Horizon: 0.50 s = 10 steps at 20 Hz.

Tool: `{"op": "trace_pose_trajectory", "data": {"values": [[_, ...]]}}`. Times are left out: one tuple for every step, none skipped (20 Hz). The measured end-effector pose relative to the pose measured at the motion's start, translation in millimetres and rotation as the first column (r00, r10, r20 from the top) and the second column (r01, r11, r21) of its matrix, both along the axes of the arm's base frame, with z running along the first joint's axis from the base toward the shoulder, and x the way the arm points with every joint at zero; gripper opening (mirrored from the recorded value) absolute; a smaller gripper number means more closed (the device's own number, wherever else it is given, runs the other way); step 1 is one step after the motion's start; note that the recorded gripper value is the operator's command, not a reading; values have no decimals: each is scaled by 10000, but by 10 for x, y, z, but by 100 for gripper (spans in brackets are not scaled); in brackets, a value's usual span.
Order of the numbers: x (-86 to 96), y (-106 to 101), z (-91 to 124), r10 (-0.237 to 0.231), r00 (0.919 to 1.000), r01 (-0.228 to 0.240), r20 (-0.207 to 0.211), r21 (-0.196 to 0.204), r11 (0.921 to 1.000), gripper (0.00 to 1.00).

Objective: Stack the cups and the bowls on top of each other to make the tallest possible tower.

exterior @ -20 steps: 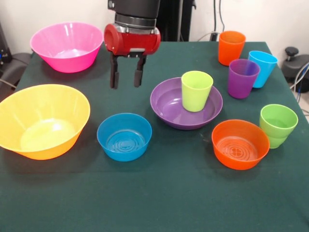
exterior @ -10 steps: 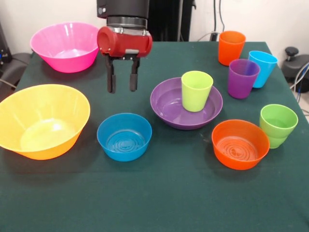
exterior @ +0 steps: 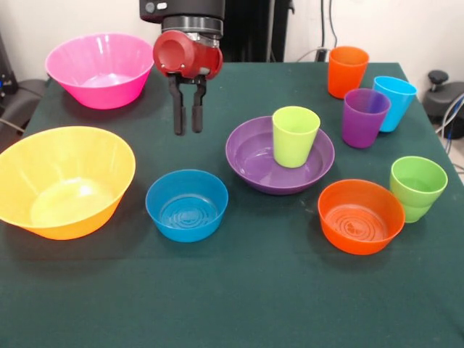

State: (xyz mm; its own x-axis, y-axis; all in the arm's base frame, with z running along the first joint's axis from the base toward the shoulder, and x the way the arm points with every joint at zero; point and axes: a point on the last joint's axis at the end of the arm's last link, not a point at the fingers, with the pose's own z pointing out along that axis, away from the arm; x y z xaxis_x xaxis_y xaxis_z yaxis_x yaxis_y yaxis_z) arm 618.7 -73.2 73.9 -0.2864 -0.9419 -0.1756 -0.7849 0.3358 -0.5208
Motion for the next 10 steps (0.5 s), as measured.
{"op": "trace_pose_trajectory", "data": {"values": [[0, 2, 1, 206, 9998, -206, -3, -133, 9997, 100], [1, 3, 1, 228, 9997, -229, -4, -147, 9996, 100], [0, 6, 0, 235, 9997, -235, -5, -148, 9996, 100], [1, 9, -1, 240, 9997, -240, -4, -146, 9996, 100], [1, 16, -1, 251, 9997, -251, -6, -148, 9996, 100], [1, 22, -3, 261, 9997, -261, -9, -149, 9995, 100], [1, 27, -4, 268, 9996, -268, -13, -159, 9995, 100], [0, 31, -9, 269, 9996, -269, -17, -179, 9995, 100], [-1, 35, -14, 270, 9996, -271, -22, -199, 9994, 100], [-9, 44, -39, 273, 9996, -274, -59, -255, 9993, 100]]}}
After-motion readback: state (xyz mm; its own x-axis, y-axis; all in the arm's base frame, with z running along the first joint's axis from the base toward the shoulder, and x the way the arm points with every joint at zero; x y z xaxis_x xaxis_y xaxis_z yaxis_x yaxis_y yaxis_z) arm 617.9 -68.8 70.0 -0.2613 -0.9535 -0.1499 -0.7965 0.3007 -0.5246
